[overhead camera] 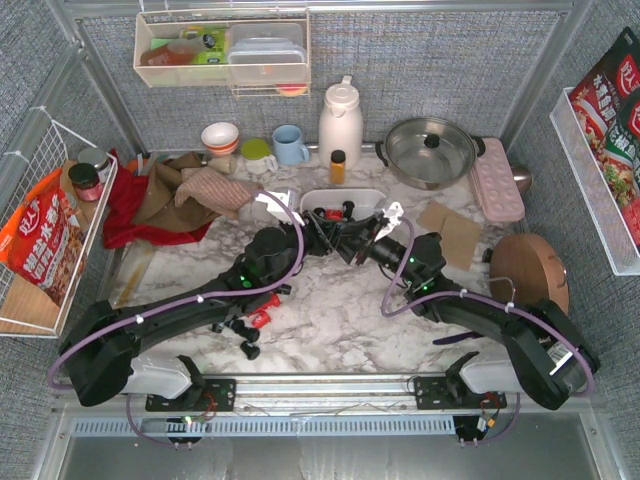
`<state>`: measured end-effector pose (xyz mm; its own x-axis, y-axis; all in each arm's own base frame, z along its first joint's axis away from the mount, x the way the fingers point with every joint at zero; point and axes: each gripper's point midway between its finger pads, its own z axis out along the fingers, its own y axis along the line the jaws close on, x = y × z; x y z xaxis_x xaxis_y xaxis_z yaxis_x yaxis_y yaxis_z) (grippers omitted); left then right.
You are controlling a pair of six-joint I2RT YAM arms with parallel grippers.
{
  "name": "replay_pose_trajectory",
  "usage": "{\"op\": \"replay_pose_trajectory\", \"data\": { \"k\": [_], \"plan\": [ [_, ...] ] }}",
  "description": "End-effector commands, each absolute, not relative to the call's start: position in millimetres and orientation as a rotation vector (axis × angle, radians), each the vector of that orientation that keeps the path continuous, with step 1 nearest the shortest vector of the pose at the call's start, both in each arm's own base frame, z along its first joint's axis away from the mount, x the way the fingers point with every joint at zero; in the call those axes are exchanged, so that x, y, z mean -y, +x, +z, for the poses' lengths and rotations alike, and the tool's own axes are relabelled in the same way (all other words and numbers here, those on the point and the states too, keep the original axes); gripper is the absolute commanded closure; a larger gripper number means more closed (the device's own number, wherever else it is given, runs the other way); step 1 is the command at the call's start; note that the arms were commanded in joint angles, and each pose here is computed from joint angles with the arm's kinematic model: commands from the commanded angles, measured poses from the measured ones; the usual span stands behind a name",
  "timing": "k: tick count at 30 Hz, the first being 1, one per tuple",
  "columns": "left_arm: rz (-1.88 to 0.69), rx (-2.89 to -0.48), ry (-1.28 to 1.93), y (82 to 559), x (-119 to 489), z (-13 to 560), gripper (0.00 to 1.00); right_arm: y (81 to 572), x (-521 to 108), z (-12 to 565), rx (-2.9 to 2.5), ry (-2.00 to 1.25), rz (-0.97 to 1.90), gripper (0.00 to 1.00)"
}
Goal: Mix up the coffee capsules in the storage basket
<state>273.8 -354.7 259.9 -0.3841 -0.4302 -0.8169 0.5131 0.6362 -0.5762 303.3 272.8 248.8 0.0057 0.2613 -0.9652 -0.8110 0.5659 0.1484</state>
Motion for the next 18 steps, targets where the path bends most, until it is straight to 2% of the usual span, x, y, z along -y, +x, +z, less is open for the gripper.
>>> {"op": "replay_pose_trajectory", "data": {
  "k": [1,8,14,18],
  "plan": [
    [-1.028,-1.672,0.079,271,356,266,0.57,304,-274,266,-1.266,-0.515,0.919,0.62],
    [-1.000,-1.670,0.052,273,348,265,0.39,303,-275,259,-1.310,-0.536,0.913,0.72],
    [-0.972,-1.665,0.043,272,339,268,0.32,306,-276,250,-1.373,-0.553,0.904,0.77],
    [-0.934,-1.678,0.045,269,328,267,0.30,310,-274,240,-1.424,-0.544,0.874,0.78]
  ]
}}
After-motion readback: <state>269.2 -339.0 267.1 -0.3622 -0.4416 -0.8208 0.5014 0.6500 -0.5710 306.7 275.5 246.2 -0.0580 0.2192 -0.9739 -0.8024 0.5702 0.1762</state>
